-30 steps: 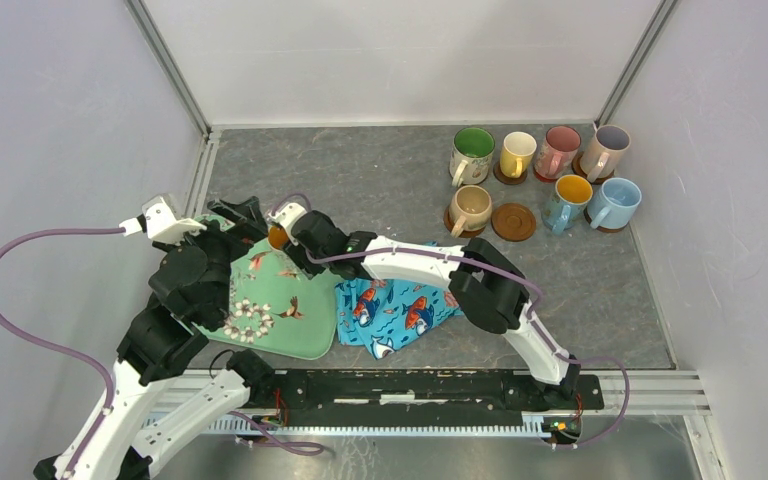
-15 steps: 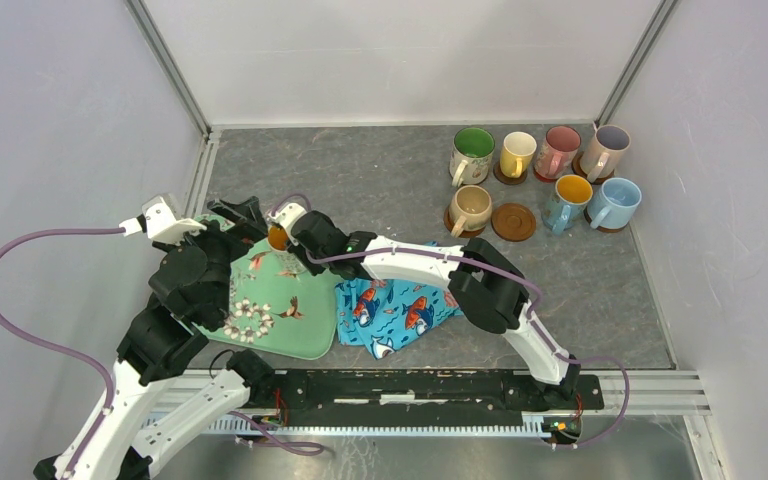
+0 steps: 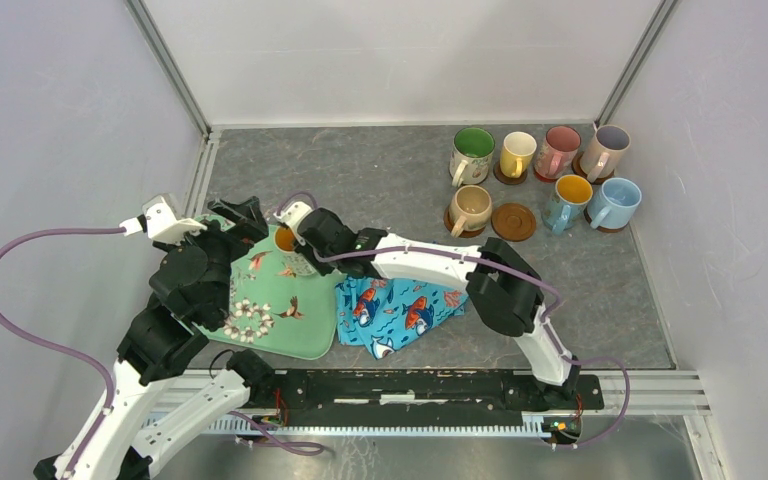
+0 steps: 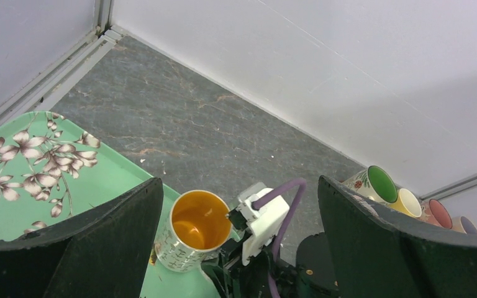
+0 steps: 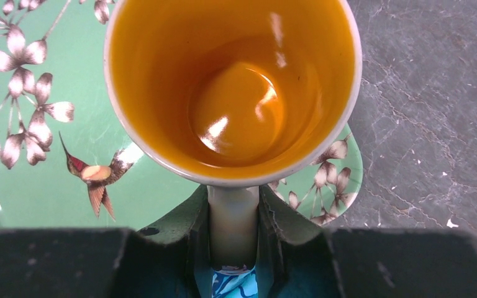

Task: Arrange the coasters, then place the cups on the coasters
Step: Pick up the cup from the tray.

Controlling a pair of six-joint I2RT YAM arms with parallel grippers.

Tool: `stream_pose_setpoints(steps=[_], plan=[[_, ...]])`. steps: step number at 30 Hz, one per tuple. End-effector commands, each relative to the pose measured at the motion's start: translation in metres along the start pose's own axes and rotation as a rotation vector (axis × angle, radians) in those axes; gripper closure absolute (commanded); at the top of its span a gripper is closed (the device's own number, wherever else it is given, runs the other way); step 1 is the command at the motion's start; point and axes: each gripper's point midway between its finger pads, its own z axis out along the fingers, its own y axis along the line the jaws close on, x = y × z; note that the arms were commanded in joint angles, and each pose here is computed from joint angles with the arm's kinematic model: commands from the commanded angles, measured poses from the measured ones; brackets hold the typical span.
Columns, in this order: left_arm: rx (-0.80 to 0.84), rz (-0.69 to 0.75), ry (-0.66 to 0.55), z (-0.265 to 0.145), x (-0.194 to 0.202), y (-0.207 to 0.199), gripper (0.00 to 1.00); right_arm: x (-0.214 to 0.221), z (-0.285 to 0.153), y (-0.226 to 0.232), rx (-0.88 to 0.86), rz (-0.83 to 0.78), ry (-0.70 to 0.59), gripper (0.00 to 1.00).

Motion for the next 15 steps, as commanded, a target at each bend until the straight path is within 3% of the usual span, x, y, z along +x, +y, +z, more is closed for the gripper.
stream_pose_setpoints(steps=[1, 15], plan=[[0.008, -0.012, -0.012, 0.001, -0.003, -0.004, 0.0, -0.102, -0.061, -0.007, 0.0, 0.042, -0.302, 1.0], [0.033, -0.023, -0.004, 0.002, -0.001, -0.009, 0.0, -0.125, -0.122, -0.044, 0.108, 0.061, -0.404, 1.0]])
